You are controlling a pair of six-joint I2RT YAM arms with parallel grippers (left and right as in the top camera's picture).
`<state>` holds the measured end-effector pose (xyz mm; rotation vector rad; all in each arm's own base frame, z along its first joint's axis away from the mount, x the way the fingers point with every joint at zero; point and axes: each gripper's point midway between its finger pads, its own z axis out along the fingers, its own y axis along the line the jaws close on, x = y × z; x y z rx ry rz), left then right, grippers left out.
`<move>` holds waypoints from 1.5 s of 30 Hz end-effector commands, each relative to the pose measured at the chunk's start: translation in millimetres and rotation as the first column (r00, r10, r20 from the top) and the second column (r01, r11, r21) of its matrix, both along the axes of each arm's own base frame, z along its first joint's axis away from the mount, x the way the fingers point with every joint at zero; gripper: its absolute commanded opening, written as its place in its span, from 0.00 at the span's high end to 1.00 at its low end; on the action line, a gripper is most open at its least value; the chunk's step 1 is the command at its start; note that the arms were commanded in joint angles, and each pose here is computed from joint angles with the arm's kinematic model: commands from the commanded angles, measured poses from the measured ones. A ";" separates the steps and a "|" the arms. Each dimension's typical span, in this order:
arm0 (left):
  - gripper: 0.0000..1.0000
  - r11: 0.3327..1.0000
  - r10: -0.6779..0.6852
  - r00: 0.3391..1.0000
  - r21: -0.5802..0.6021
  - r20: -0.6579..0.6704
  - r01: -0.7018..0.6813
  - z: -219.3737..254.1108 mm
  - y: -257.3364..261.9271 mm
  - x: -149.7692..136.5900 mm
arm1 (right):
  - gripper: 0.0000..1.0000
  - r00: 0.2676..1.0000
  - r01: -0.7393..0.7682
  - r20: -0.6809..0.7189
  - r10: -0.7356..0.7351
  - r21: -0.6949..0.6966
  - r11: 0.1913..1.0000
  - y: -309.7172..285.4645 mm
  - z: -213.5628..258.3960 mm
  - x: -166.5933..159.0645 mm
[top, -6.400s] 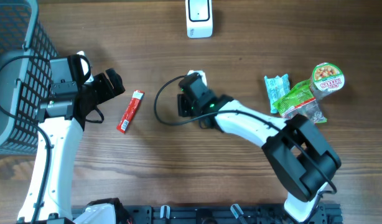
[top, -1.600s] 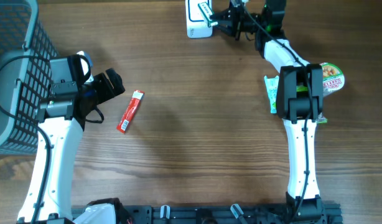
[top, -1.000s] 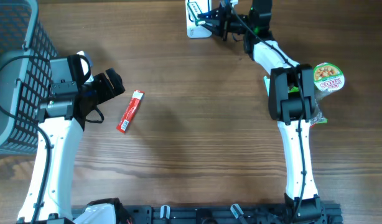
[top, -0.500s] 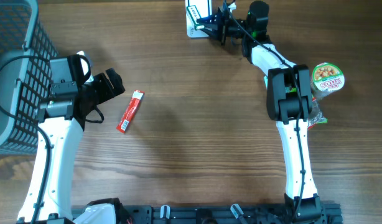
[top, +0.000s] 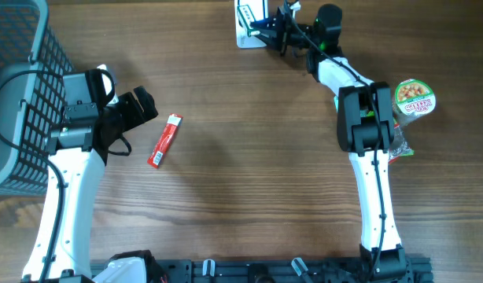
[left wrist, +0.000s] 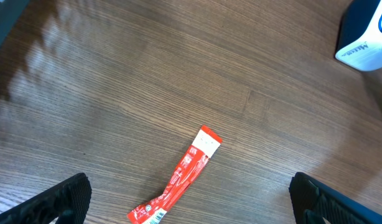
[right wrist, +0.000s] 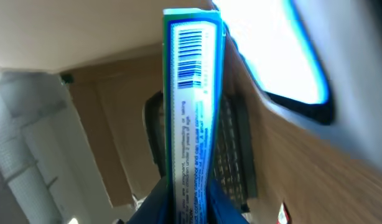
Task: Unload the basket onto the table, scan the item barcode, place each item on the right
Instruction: 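Hold the green box barcode under the scanner window, then carry the green box right and lower it by the snack bags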
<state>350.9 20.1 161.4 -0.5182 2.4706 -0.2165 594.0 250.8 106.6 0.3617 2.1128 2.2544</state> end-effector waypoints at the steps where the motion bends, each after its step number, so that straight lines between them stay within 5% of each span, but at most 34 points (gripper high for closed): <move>1: 0.00 1.000 -0.008 1.000 -0.003 0.017 0.008 5.7 -1.6 2.8 | 0.95 0.999 0.037 -0.012 -0.037 0.073 0.997 -8.3 22.1 4.7; 10: 0.00 1.000 -0.008 1.000 -0.003 0.017 0.008 5.7 -1.6 2.8 | 0.95 0.980 0.045 0.190 -0.055 0.056 0.997 -9.7 99.2 1.4; 17: 0.00 1.000 -0.008 1.000 -0.003 0.017 0.008 5.7 -1.6 2.8 | 0.95 0.942 0.139 0.318 -0.103 -0.093 0.986 -15.0 148.8 2.6; 25: 0.00 1.000 -0.008 1.000 -0.003 0.017 0.008 5.7 -1.6 2.8 | 0.95 0.894 0.184 0.449 0.004 -0.376 0.908 -30.5 186.2 -55.7; 29: 0.00 1.000 -0.008 1.000 -0.003 0.017 0.008 5.7 -1.6 2.8 | 0.95 0.912 0.205 0.402 0.084 -0.623 0.755 -57.4 161.1 -93.5; 35: 0.00 1.000 -0.008 1.000 -0.003 0.017 0.008 5.7 -1.6 2.8 | 0.95 0.966 0.058 0.156 0.207 -0.908 0.415 -112.8 98.5 -150.7; 40: 0.00 1.000 -0.008 1.000 -0.003 0.017 0.008 5.7 -1.6 2.8 | 0.95 0.980 -0.088 -0.055 0.190 -0.982 0.169 -155.4 56.7 -183.9; 45: 0.00 1.000 -0.008 1.000 -0.003 0.017 0.008 5.7 -1.6 2.8 | 0.92 0.971 -0.172 -0.156 0.183 -0.983 0.072 -167.7 20.2 -201.0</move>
